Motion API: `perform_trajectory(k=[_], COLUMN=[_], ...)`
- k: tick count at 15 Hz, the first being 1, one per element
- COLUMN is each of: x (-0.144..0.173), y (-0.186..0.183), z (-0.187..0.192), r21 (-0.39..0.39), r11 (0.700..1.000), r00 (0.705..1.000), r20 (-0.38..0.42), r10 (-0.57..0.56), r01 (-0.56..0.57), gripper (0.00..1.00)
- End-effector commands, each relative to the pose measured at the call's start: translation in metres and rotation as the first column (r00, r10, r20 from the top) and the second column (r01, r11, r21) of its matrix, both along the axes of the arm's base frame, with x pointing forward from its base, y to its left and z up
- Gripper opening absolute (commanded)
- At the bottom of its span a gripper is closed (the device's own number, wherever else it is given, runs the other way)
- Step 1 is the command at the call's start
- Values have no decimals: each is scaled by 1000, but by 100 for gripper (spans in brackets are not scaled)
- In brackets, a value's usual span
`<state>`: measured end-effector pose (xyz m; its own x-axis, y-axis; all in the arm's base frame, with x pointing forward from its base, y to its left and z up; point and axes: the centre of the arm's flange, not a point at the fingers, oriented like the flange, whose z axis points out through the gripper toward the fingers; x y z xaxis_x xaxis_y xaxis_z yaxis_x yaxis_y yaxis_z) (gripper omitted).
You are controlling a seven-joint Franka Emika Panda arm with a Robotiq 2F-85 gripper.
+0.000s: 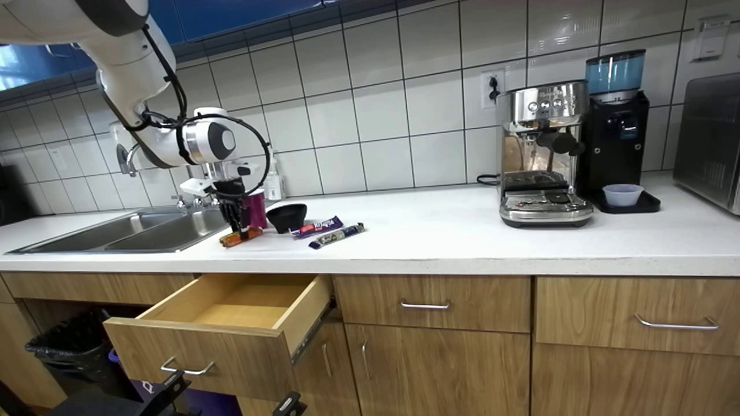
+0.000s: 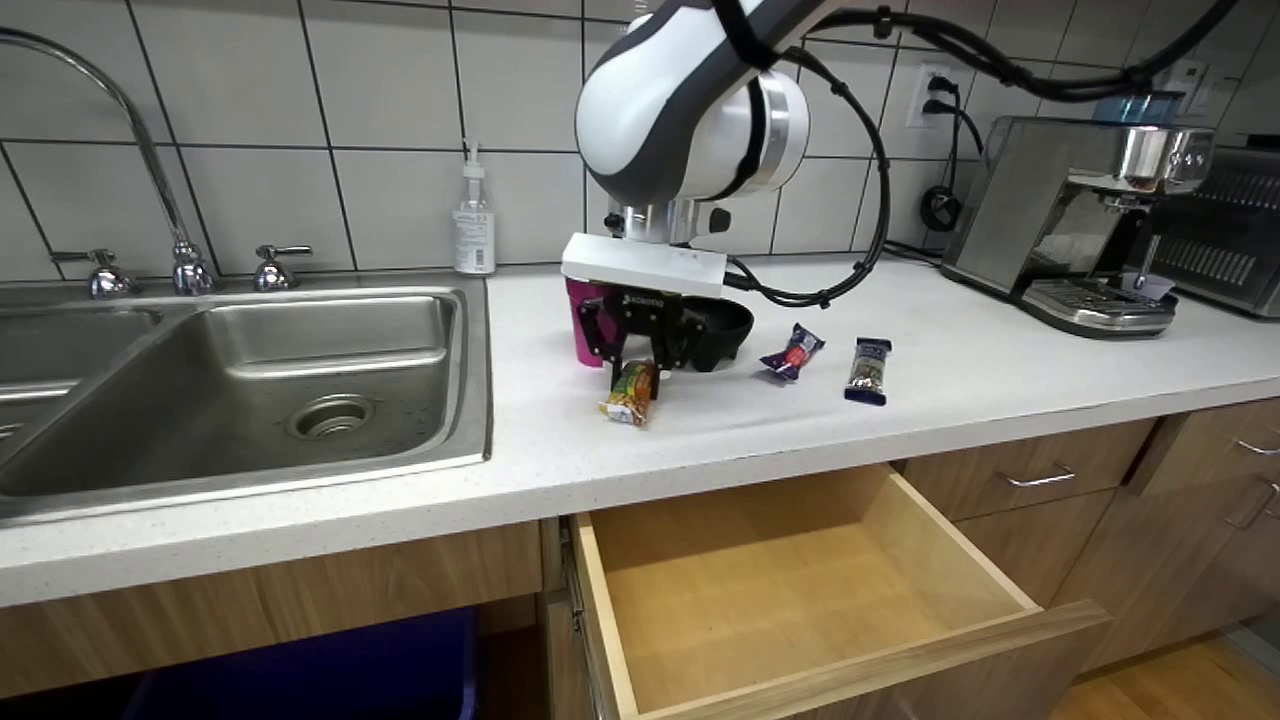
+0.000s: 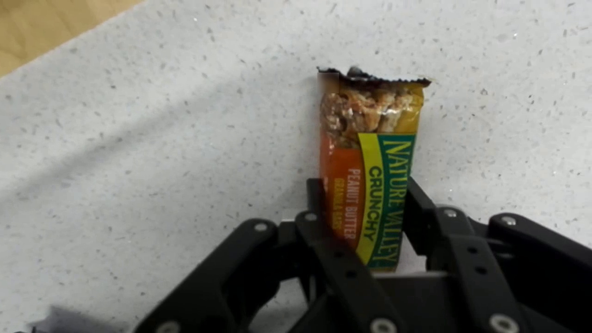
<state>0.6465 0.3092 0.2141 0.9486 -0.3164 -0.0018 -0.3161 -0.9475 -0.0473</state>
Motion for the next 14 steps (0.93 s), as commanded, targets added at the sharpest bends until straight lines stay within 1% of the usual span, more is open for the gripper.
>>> perform_trajectory(k=[1,7,14], x=[-6,-30,-65], y=[9,22,22], z=[17,24,23], r21=[20,31,9], r11=[999,996,994], r00=[999,997,993], r20=[-7,-1,-34], r10=[48,83,113], r01=[-48,-83,-113], gripper=[17,17,17])
